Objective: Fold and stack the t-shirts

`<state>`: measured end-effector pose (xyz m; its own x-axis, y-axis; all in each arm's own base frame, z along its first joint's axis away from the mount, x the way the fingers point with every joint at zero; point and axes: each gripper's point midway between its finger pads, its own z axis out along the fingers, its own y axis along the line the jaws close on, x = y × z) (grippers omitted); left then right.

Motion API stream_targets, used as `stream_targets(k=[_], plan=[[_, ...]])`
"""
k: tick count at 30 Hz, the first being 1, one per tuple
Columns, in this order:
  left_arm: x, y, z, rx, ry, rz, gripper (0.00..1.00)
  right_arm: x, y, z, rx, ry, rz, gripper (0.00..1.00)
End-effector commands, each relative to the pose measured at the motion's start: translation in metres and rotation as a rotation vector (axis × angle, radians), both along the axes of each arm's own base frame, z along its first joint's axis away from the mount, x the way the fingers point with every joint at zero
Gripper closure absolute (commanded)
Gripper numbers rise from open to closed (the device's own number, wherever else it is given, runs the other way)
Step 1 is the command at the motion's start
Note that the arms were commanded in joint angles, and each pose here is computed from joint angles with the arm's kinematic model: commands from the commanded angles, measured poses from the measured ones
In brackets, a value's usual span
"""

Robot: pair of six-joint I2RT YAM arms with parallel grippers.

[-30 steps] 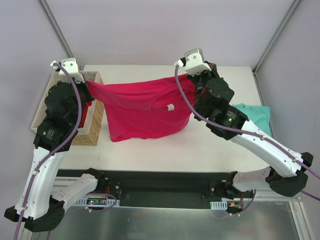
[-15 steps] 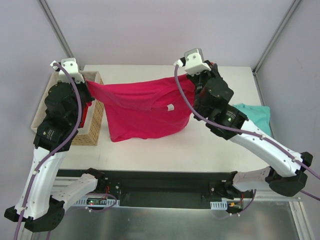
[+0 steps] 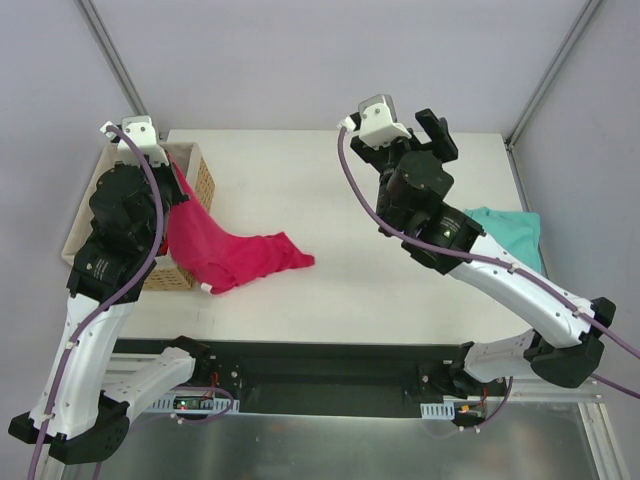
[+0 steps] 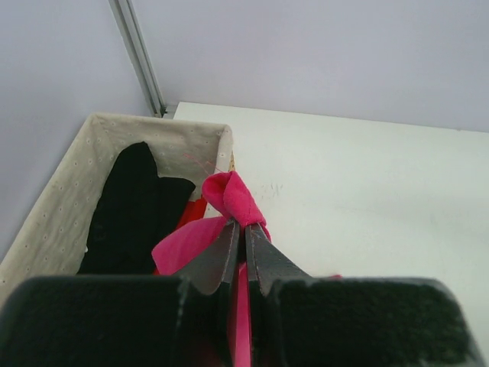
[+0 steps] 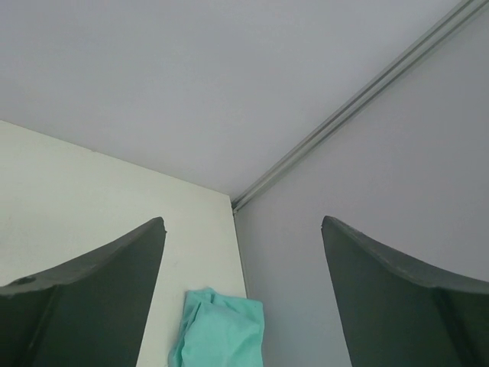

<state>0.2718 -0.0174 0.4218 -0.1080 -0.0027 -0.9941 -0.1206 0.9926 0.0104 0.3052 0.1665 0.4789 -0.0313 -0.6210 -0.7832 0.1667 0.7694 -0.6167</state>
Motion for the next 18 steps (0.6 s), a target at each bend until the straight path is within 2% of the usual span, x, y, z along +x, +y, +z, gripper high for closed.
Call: stream_targets(k=[1,10,18], plan=[[0.001,0.002,0.022,-0.023,-0.078,0.005,1.0,-0.001,-0.006,0.015,0.071,-0.026,-0.016,0.18],[0.013,-0.016,0.014,-0.032,-0.043,-0.072,1.0,-0.001,-0.005,0.007,0.071,-0.011,-0.02,0.21],[0.034,-0.056,-0.014,-0.071,0.078,-0.228,1.0,0.001,-0.004,0.012,0.082,-0.019,-0.014,0.21]])
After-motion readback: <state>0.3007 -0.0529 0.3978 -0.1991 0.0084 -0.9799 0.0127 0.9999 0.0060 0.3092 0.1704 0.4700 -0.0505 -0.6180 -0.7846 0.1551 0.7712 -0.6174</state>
